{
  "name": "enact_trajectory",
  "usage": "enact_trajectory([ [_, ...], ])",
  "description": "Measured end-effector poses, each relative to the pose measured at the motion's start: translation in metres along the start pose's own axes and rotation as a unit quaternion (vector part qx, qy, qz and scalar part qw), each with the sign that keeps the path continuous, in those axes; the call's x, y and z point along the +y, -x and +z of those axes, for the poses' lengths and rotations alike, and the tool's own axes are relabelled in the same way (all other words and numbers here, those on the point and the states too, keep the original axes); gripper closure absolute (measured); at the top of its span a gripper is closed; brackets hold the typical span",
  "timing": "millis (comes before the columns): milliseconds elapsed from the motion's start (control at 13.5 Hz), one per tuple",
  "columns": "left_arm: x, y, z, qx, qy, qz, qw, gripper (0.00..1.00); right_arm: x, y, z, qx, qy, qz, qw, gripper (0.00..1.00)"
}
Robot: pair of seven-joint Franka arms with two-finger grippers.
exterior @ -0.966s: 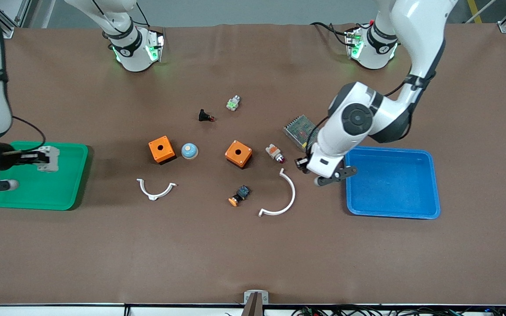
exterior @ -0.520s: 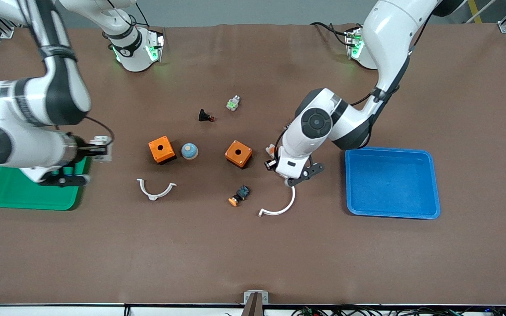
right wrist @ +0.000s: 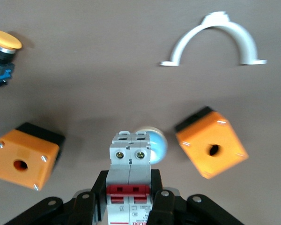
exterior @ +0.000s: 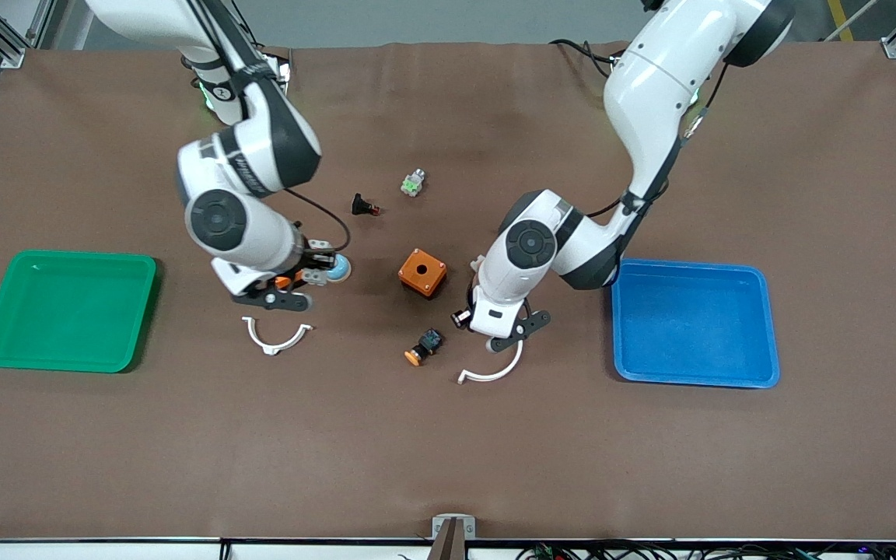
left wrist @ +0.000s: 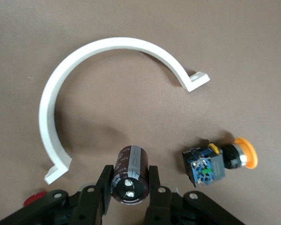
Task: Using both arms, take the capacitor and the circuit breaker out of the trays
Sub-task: 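Lower the capacitor by the white arc while the right gripper lowers the breaker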
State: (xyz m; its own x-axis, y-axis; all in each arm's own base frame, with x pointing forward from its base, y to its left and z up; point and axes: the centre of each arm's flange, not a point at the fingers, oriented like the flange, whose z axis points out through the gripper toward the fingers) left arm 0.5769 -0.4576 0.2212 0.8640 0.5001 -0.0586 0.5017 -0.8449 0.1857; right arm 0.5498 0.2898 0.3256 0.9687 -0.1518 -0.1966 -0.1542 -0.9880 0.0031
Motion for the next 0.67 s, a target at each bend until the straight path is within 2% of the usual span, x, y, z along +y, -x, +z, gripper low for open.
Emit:
enact_trajectory([
  [372,-0.002,-0.009,0.020,0.006,-0.001,-0.004,1.000,0.66,-0.037,0.000,0.074,0.024,-0.002,0.002,1.000,0.60],
  [446,-0.002,-0.010,0.019,0.006,0.000,-0.005,1.000,0.62,-0.040,0.000,0.081,0.025,-0.001,-0.001,1.000,0.60],
  [669,0.005,-0.013,0.010,0.011,0.010,-0.005,1.000,0.28,-0.051,0.005,0.096,0.027,0.000,-0.009,1.000,0.60],
])
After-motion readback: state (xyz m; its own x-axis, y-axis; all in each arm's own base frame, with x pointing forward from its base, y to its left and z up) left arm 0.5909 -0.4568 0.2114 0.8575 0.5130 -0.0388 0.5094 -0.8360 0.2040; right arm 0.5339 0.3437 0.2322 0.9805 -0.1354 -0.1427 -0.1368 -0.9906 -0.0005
